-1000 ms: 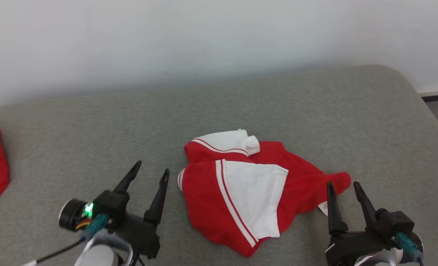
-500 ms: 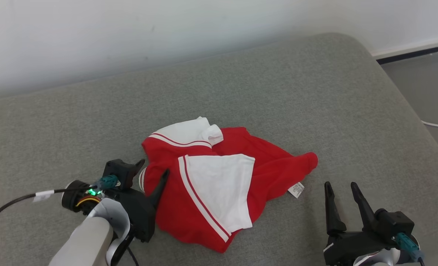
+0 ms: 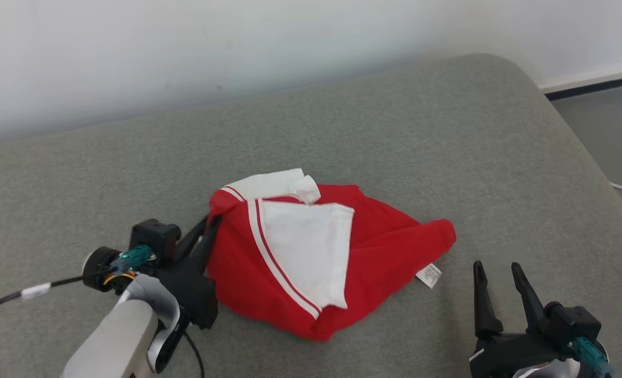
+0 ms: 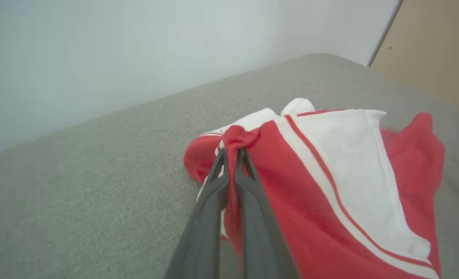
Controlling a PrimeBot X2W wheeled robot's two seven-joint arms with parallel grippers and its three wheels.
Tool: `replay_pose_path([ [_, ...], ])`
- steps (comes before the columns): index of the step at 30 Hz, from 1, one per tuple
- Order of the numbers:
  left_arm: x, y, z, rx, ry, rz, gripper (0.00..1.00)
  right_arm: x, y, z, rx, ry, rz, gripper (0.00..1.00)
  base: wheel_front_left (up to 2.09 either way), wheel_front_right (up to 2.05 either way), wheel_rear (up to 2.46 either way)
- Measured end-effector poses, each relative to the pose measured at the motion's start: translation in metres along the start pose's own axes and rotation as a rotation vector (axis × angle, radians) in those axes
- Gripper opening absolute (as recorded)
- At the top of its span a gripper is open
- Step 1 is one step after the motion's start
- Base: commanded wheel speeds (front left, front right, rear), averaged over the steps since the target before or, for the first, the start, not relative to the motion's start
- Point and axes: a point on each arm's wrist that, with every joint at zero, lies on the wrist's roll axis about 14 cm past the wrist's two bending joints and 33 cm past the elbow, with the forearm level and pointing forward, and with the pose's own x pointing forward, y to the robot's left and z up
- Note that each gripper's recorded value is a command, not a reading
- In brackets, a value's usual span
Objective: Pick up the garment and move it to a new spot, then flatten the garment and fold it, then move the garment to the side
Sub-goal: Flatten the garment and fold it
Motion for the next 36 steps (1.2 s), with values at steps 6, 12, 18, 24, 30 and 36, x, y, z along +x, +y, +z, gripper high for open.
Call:
replay_pose_path([
  [6,-0.033,0.029,0.025,-0.008,-0.179,0.145,0.0,0.003,0.018,-0.005,0.002,0.012,0.053,1.0,0.0,0.0,0.0],
  [12,-0.093,0.056,0.017,-0.042,-0.233,0.315,0.0,0.008,0.044,-0.009,0.008,0.021,0.127,1.0,0.0,0.0,0.0],
  [18,-0.145,0.059,-0.037,-0.125,-0.143,0.431,0.0,0.009,0.066,-0.014,0.014,0.034,0.192,1.0,0.0,0.0,0.0],
  [24,-0.165,0.062,-0.038,-0.14,-0.168,0.486,1.0,0.01,0.078,-0.011,0.017,0.028,0.228,1.0,0.0,0.0,0.0],
  [30,-0.168,0.068,-0.004,-0.084,-0.266,0.488,1.0,0.009,0.08,-0.012,0.017,0.029,0.235,1.0,0.0,0.0,0.0],
  [36,-0.148,0.063,-0.01,-0.079,-0.212,0.422,1.0,0.005,0.075,-0.018,0.022,0.048,0.221,1.0,0.0,0.0,0.0],
])
